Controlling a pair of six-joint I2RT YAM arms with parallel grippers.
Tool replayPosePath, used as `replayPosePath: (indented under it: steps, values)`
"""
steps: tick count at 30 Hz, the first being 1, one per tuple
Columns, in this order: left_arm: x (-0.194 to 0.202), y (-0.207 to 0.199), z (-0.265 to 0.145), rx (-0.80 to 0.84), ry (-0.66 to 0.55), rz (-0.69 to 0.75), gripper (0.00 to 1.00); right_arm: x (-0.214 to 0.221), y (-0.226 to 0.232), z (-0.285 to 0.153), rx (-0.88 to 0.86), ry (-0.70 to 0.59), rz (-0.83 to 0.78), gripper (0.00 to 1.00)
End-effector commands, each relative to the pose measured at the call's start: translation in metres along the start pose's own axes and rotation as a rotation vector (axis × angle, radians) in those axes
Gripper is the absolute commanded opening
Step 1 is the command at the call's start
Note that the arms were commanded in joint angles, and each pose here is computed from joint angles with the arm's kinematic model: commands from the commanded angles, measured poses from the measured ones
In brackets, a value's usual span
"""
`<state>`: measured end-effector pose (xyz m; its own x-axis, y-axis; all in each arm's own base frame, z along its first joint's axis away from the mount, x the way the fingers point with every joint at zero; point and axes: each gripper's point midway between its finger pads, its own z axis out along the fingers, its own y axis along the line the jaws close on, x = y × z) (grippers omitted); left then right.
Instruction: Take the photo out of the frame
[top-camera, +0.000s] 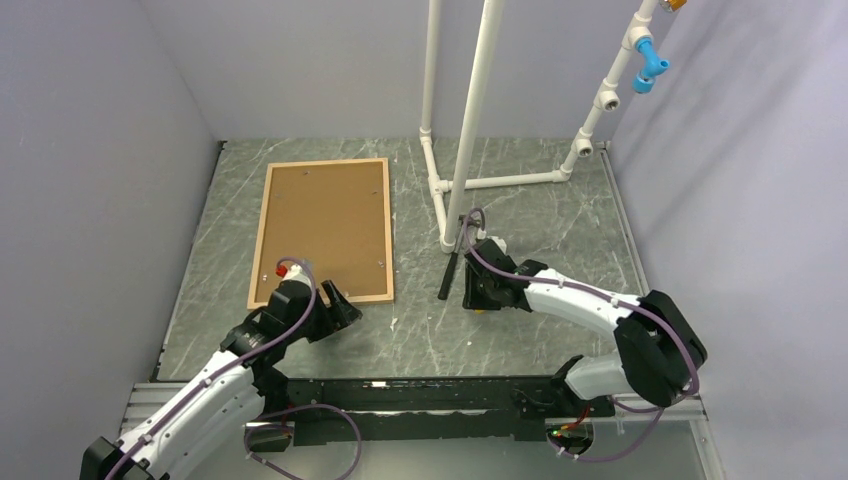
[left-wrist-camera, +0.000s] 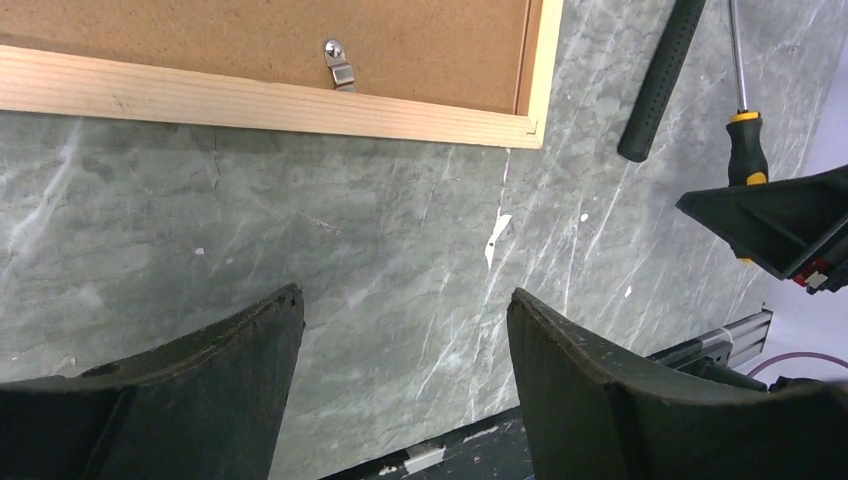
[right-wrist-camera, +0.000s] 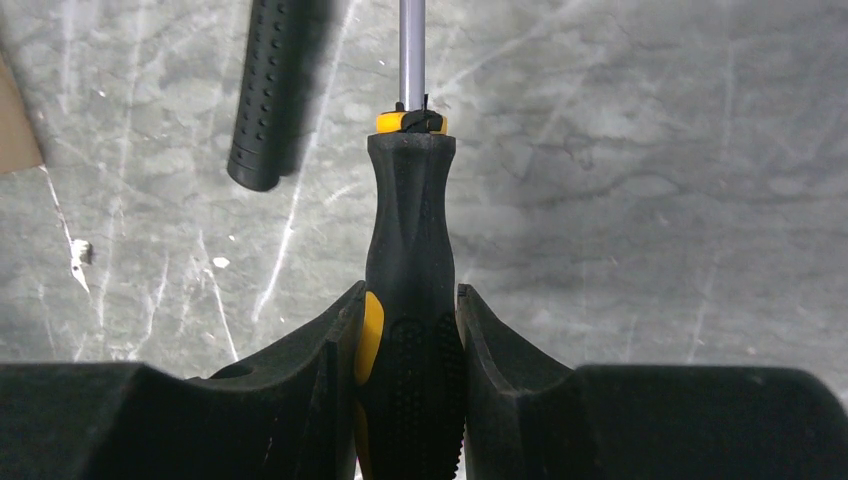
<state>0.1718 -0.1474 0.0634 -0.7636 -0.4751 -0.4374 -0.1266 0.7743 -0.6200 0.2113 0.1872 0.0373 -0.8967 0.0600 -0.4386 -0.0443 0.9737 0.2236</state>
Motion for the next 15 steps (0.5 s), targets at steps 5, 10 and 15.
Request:
replayPosePath:
  steps: [5, 10, 15]
  values:
    - [-0.007, -0.010, -0.002, 0.024, -0.016, 0.003, 0.78, -0.024, 0.045, 0.010, -0.168, -0.059, 0.007, 0.43]
    - [-0.007, -0.010, -0.005, 0.042, -0.026, -0.007, 0.78, -0.015, 0.046, 0.013, -0.190, -0.048, 0.002, 0.57]
    - [-0.007, -0.014, -0.010, 0.056, -0.024, -0.015, 0.78, -0.019, 0.043, 0.011, -0.167, -0.060, -0.015, 0.58]
